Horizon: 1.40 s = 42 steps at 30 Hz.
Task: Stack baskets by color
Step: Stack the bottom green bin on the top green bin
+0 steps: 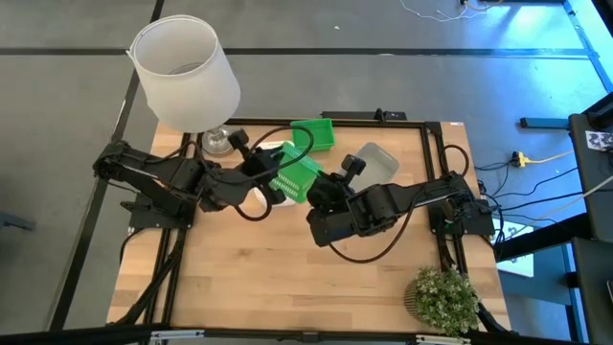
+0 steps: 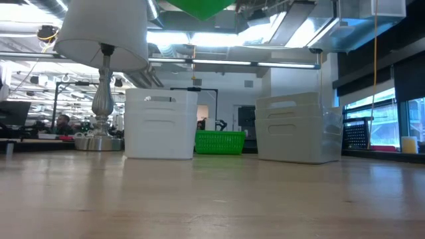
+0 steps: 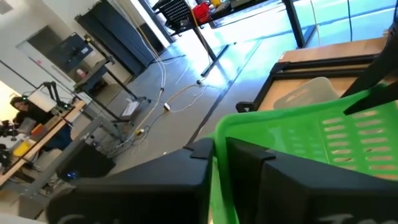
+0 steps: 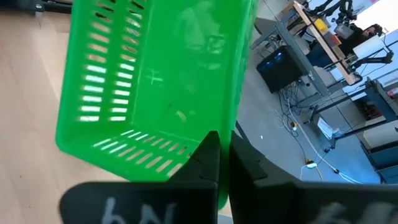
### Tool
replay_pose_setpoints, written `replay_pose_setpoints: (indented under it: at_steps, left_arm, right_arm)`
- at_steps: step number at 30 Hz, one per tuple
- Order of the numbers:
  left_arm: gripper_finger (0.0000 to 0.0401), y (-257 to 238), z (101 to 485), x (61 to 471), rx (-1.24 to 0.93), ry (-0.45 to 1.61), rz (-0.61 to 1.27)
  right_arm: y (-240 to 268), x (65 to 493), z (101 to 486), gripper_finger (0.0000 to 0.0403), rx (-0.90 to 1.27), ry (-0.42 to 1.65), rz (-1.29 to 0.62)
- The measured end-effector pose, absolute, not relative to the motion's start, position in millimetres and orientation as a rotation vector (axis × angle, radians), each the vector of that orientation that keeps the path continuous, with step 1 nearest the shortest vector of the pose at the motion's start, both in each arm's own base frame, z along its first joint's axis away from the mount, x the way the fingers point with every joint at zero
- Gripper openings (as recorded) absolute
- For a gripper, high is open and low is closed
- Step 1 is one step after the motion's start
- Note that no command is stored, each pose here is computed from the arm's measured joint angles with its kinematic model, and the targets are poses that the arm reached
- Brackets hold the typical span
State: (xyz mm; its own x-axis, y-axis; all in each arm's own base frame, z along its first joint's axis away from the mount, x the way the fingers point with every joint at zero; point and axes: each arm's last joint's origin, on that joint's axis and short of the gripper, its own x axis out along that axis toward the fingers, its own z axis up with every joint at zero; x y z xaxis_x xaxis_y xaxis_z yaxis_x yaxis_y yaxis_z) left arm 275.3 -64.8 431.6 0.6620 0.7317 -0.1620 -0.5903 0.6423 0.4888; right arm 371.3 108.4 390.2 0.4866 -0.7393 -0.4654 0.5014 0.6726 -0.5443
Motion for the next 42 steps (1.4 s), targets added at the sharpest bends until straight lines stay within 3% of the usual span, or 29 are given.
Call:
replay_pose_setpoints:
  at_steps: [9,23,35,42]
  left_arm:
    - [0.0088,-69.8,432.5,274.9,0.447,0.366,0.728]
    - [0.0094,-118.3,451.7,256.5,0.665,0.320,0.764]
    - [0.0094,-163.0,452.9,222.9,0.703,0.311,0.793]
    - [0.0094,-180.5,452.7,209.0,0.682,0.270,0.719]
  right_arm:
    - [108.3,371.5,390.2,0.0004,-0.355,0.735,-0.775]
    - [88.4,374.4,387.9,0.0004,-0.318,0.780,-0.812]
    - [-39.6,390.0,388.7,0.0004,-0.172,0.998,-0.754]
    - [-131.0,376.5,406.3,0.0004,-0.005,0.936,-0.676]
